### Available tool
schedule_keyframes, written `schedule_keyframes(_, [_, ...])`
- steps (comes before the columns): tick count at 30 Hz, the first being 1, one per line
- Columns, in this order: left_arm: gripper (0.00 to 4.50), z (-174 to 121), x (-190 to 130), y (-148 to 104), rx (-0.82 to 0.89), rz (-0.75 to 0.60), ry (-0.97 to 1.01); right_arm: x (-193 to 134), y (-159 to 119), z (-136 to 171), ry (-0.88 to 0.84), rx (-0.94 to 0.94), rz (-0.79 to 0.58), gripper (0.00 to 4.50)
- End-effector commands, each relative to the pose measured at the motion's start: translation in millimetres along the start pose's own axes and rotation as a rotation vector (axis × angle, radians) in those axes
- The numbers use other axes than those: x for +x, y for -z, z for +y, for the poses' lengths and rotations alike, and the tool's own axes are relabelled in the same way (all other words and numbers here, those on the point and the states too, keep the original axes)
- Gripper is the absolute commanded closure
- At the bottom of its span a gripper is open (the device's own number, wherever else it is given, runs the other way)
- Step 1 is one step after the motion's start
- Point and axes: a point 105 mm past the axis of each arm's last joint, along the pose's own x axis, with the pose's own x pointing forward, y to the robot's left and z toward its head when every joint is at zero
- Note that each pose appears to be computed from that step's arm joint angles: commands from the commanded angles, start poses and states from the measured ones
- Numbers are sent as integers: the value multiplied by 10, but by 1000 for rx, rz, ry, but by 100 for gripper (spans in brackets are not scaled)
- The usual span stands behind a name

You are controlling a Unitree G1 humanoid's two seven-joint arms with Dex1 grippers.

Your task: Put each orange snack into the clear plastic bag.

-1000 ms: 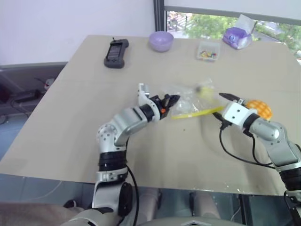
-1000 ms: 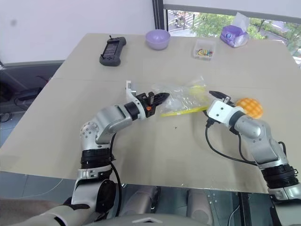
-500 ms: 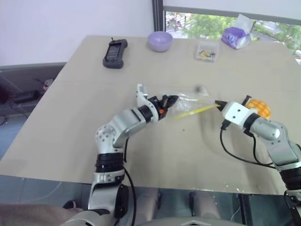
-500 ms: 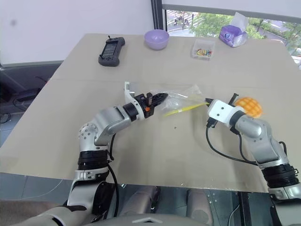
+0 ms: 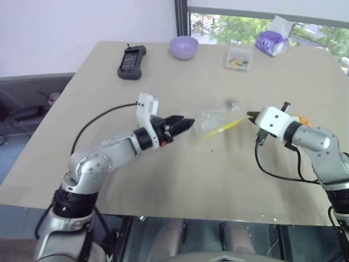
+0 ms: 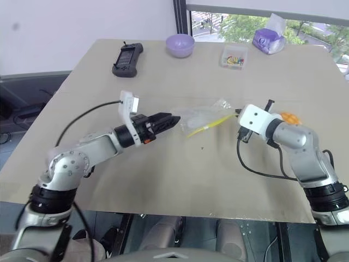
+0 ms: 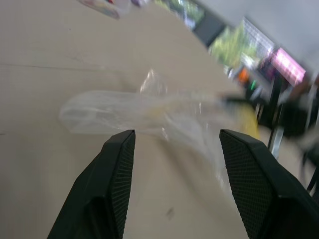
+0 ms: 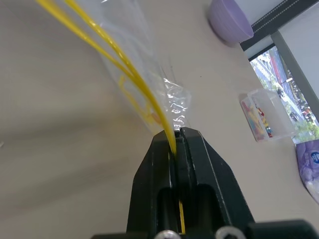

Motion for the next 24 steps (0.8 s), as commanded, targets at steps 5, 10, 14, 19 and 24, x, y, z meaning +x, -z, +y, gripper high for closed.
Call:
schedule_keyframes(5, [158,-205,-20,-59,363,-37,163,66,-62,-54,-5,-16,22,450])
schedule_keyframes(10, [158,-319,91,-110,408,-77,193,171,-130,44,-51,-27,40,450])
schedule_keyframes(14, [158,-354,125,-59,431,-60,222,254,-231,100,-72,-23,34,450])
schedule_keyframes(19, [158,-311,165,-4,469,-33,211,334,-341,90,-70,-16,14,450])
schedule_keyframes(24, [158,-201,166,-17,556,-12,160,334,-319,61,-65,-15,30,450])
